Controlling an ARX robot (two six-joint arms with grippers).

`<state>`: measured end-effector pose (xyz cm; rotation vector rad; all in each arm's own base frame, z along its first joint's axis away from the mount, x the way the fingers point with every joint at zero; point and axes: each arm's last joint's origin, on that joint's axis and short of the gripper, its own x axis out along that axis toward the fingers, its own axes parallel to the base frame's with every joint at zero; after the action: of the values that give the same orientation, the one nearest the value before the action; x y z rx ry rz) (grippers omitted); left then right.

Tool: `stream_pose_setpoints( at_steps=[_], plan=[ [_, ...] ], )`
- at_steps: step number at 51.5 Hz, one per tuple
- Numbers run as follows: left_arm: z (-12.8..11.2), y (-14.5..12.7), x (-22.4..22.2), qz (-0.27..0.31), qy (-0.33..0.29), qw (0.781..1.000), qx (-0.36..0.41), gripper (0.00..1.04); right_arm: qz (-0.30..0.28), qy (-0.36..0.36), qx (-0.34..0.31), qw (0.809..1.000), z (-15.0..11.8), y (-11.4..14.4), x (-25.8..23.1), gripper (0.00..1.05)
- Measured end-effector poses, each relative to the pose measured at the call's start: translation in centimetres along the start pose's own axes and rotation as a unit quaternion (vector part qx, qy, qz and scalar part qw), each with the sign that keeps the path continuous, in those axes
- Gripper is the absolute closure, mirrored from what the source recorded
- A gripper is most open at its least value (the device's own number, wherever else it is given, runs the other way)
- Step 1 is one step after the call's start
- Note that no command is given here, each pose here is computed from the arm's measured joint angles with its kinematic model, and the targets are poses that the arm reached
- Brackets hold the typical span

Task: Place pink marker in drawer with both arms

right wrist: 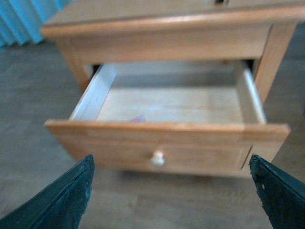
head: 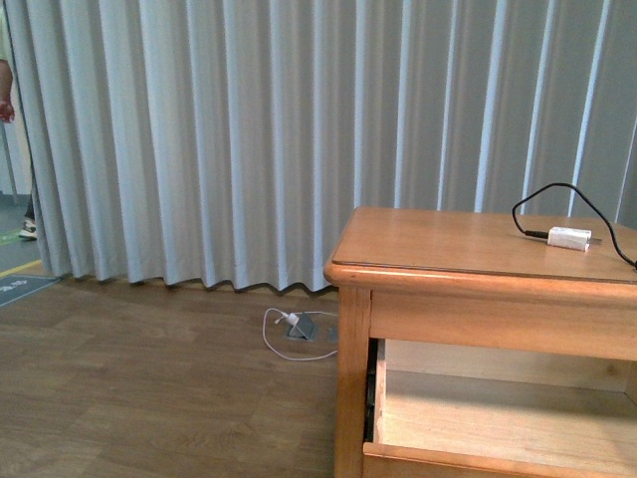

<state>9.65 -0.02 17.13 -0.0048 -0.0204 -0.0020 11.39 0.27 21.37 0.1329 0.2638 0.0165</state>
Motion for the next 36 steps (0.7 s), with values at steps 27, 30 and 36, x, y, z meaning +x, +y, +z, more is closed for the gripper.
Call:
stream_pose_setpoints(
  at_steps=[27, 30, 36],
  plan=[
    [0.0, 0.0, 0.0, 0.0, 0.0, 1.0, 0.0, 0.06, 0.012, 0.207, -0.034, 0.978, -2.9, -0.1, 10.3, 0.08],
    [0.0, 0.0, 0.0, 0.0, 0.0, 1.0, 0.0, 0.06, 0.001, 0.214, -0.037, 0.976, -3.4, -0.2, 11.8, 0.08],
    [0.0, 0.0, 0.0, 0.0, 0.0, 1.0, 0.0, 0.06, -0.011, 0.221, -0.04, 0.974, -4.0, -0.2, 14.4, 0.08]
  ],
)
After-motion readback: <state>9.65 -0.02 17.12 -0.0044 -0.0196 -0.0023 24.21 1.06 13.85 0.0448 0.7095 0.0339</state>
